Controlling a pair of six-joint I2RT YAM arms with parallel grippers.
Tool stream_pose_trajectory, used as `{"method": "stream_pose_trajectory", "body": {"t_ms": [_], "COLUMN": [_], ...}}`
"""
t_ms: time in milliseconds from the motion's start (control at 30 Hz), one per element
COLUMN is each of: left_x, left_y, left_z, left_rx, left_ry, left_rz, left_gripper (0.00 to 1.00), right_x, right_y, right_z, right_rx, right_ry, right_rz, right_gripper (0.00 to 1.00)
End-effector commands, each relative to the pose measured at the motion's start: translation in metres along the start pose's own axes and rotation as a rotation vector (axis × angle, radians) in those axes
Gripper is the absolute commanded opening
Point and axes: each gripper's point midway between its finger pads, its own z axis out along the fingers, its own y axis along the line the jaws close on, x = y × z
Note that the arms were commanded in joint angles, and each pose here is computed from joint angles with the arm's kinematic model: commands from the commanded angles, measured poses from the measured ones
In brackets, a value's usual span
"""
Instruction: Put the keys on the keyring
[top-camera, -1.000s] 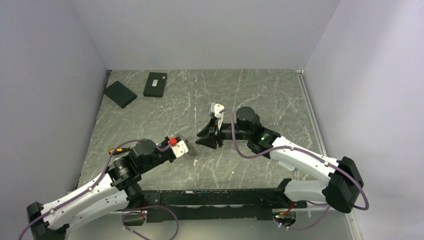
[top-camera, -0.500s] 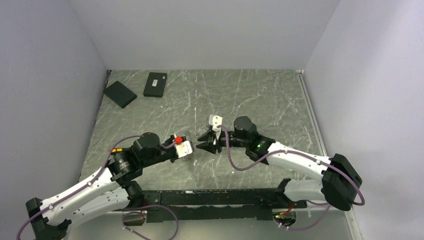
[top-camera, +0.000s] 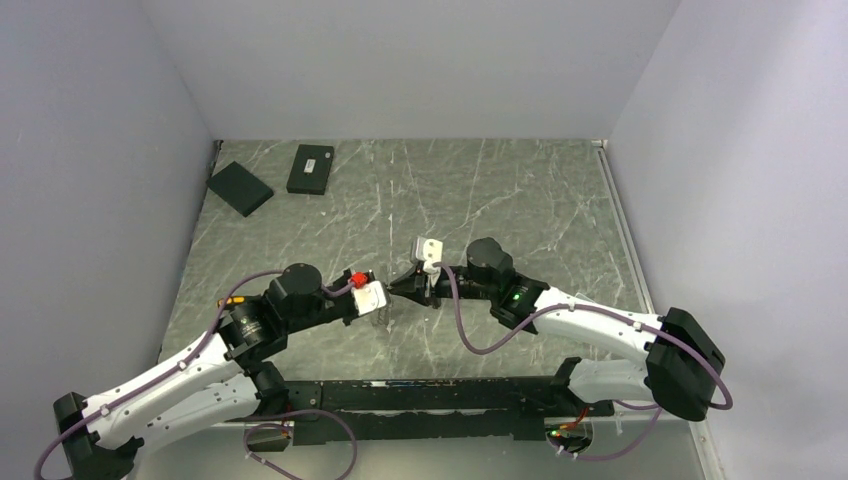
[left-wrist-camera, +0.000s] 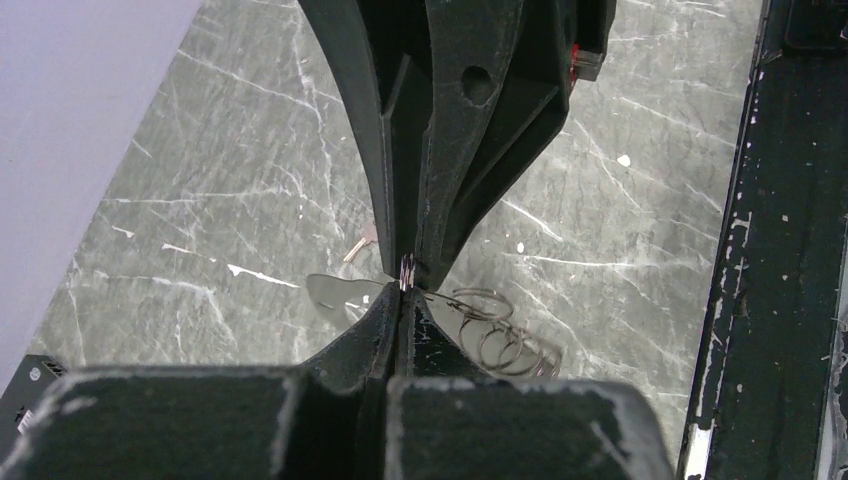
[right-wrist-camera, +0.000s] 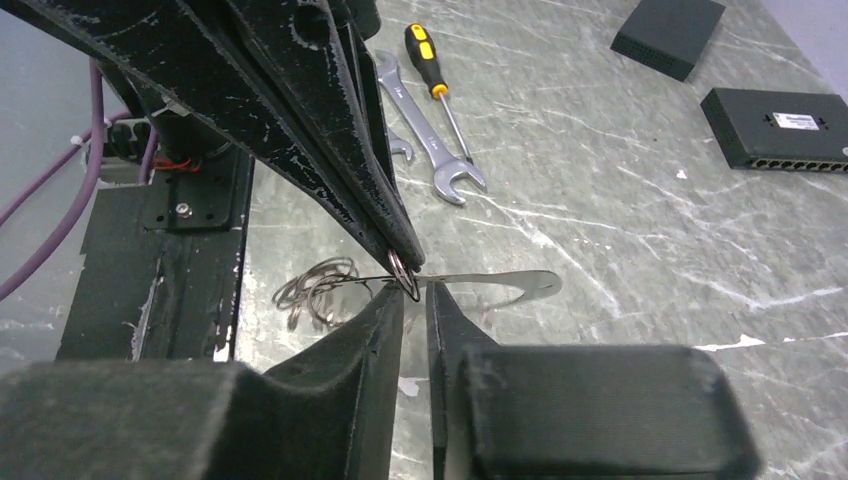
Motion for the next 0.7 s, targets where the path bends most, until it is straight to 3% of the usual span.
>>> {"method": "stream_pose_trajectory", "body": {"t_ms": [0, 333, 600, 667], "left_x": [-0.032, -0.028, -0.022, -0.020], "left_y": [0.010, 0.008, 0.007, 0.008], "left_z": [-0.001, -0.001, -0.001, -0.003], "left_rx": [-0.032, -0.041, -0.045, -0.059], "left_ry": [-0.120, -0.132, -0.130, -0.121], "left_rz": [0.004, -0.016, -0.021, -0.022], "left_gripper": [0.00, 0.00, 0.00, 0.09], "right_x": [-0.024, -0.035, -0.044, -0.043], "right_y": [0.001, 0.003, 0.005, 0.006], "right_z": [0.002, -0.003, -0.008, -0.009], "right_rx": [-0.008, 0.000, 0.006, 0.004], "right_ry": [-0.066, -0.101, -0.124, -0.124], "right_rz": [-0.070, -0.079, -0.072, -0.076], "right_gripper": [0.15, 0.00, 0.00, 0.00]}}
